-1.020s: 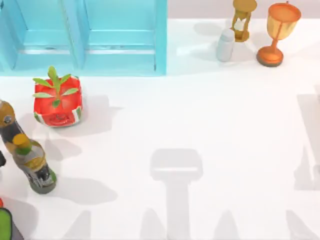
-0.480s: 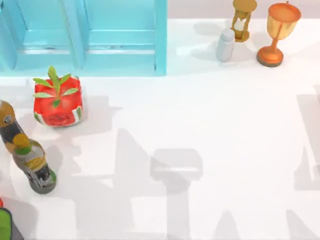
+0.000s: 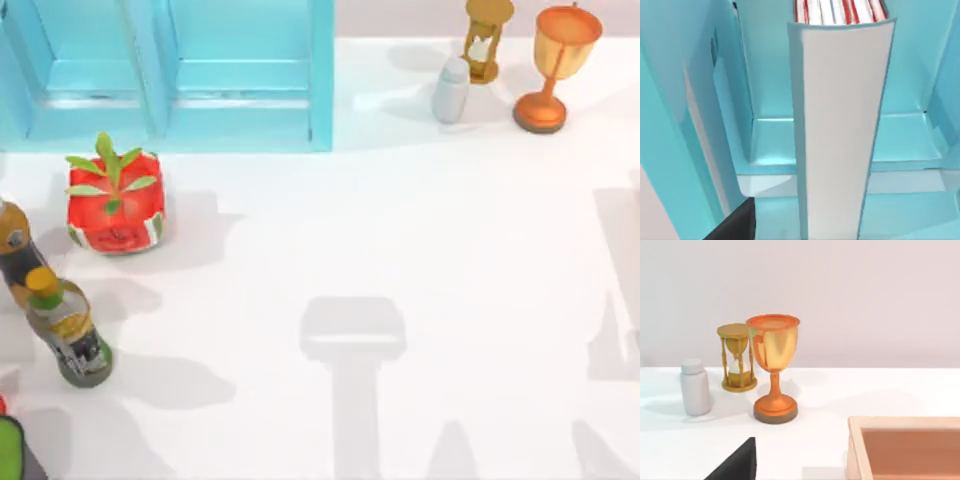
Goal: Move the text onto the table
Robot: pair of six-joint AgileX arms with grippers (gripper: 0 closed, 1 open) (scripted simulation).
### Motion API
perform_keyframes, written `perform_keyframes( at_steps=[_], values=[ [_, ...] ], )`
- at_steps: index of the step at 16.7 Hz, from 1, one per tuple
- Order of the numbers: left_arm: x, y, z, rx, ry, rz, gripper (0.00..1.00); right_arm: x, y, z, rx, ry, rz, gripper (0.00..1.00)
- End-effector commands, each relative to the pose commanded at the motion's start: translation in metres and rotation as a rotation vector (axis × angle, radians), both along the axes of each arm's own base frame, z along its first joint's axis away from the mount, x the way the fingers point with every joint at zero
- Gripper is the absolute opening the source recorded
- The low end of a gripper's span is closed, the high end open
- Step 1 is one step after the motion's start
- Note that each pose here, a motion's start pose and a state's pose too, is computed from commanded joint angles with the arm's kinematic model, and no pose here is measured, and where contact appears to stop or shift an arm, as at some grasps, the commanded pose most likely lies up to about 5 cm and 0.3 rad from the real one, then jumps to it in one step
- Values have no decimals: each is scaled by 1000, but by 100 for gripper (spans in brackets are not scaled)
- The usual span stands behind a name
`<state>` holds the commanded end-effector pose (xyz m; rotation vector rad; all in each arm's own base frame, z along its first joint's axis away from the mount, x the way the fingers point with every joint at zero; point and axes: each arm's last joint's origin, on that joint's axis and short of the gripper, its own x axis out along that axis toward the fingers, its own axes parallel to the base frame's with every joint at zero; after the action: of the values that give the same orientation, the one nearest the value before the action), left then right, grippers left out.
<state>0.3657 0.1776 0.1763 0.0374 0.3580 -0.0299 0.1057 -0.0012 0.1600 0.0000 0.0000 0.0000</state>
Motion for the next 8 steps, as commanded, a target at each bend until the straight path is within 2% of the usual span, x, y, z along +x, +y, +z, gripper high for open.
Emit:
perform_keyframes(
  at_steps=[3, 8],
  values=[
    [7, 13, -23, -20, 33, -10, 100, 0, 0, 0, 0, 0, 0, 100],
    [8, 13, -24, -23, 37, -14, 100, 0, 0, 0, 0, 0, 0, 100]
  ],
)
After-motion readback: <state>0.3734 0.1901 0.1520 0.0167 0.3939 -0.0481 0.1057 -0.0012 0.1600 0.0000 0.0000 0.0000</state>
